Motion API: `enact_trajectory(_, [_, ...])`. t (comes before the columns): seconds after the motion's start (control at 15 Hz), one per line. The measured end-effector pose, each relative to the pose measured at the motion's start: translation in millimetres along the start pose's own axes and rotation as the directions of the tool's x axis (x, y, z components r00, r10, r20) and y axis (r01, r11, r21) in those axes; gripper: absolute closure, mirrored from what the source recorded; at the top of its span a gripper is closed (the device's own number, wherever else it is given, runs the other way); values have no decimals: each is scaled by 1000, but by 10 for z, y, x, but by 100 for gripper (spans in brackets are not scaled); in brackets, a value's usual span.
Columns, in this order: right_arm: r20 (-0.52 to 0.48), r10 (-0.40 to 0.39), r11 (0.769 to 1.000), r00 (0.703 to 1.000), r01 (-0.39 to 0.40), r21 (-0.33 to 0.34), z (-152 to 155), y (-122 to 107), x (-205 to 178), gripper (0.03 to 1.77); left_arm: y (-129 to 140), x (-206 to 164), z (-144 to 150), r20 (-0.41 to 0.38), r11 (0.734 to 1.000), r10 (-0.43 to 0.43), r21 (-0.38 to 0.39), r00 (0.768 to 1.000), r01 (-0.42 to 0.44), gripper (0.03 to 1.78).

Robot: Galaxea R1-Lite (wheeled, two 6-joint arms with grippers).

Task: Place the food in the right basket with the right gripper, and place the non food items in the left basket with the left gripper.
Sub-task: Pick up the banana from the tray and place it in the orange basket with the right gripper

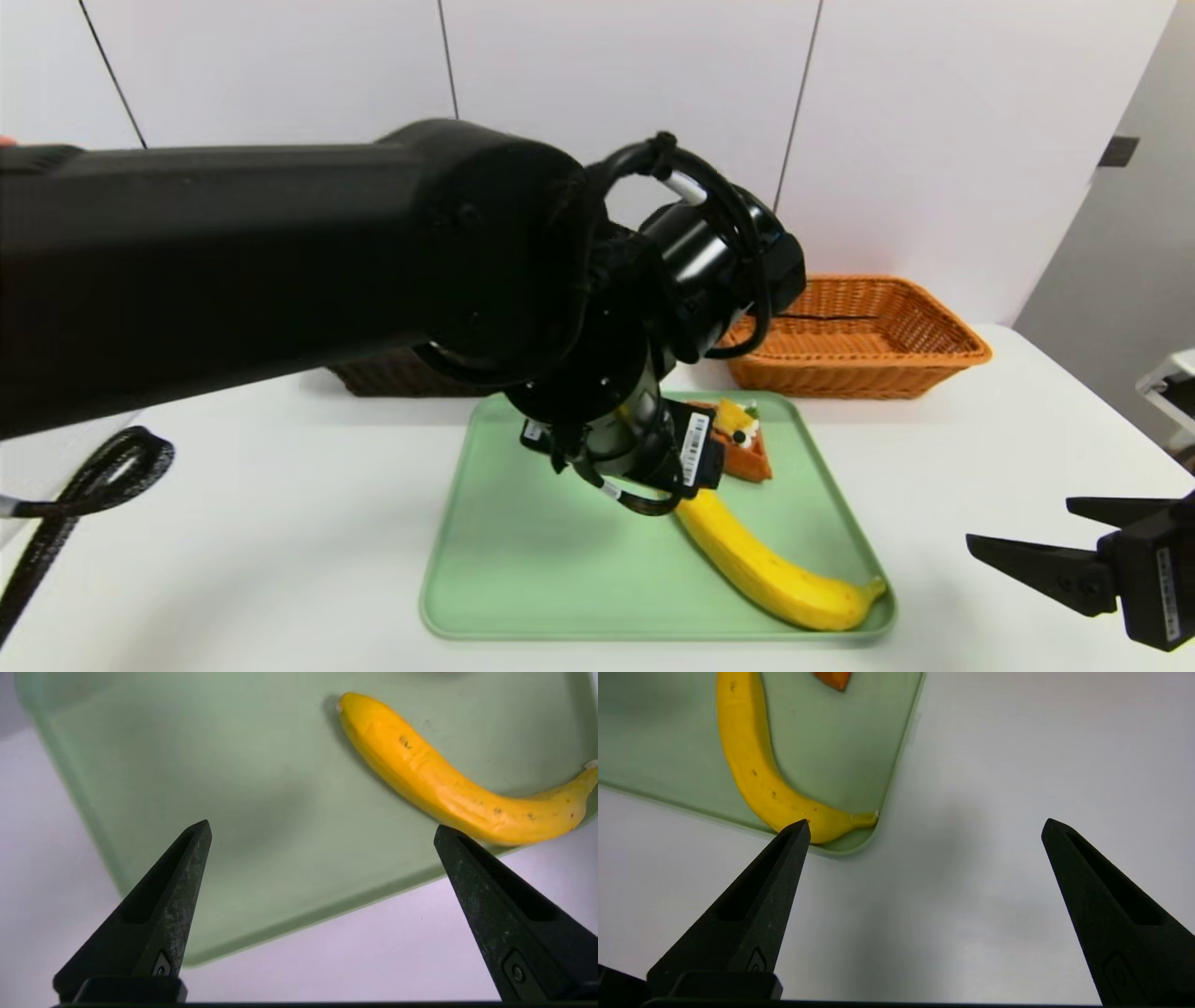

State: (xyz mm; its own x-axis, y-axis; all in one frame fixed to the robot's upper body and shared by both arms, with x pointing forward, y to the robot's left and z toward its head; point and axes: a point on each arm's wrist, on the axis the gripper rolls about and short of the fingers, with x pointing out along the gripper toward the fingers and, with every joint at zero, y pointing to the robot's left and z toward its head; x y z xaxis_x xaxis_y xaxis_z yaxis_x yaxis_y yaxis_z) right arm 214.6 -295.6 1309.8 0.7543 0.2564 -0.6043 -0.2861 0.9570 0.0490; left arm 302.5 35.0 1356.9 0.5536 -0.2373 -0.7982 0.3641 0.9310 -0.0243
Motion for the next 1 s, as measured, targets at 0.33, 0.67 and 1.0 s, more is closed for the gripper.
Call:
enact_trajectory(0.33, [-48, 66, 998, 997, -67, -20, 285, 158, 261, 9, 430, -382, -3, -25, 996, 85, -25, 996, -85, 12])
enact_trajectory(0.67, [-136, 160, 986, 978, -165, -26, 505, 533, 640, 9, 723, -563, -52, -45, 989, 133, -57, 990, -135, 12])
enact_trajectory(1.0, [-234, 188, 978, 954, -203, -43, 489, 825, 963, 9, 942, -591, -139, -69, 979, 205, 5, 976, -205, 12])
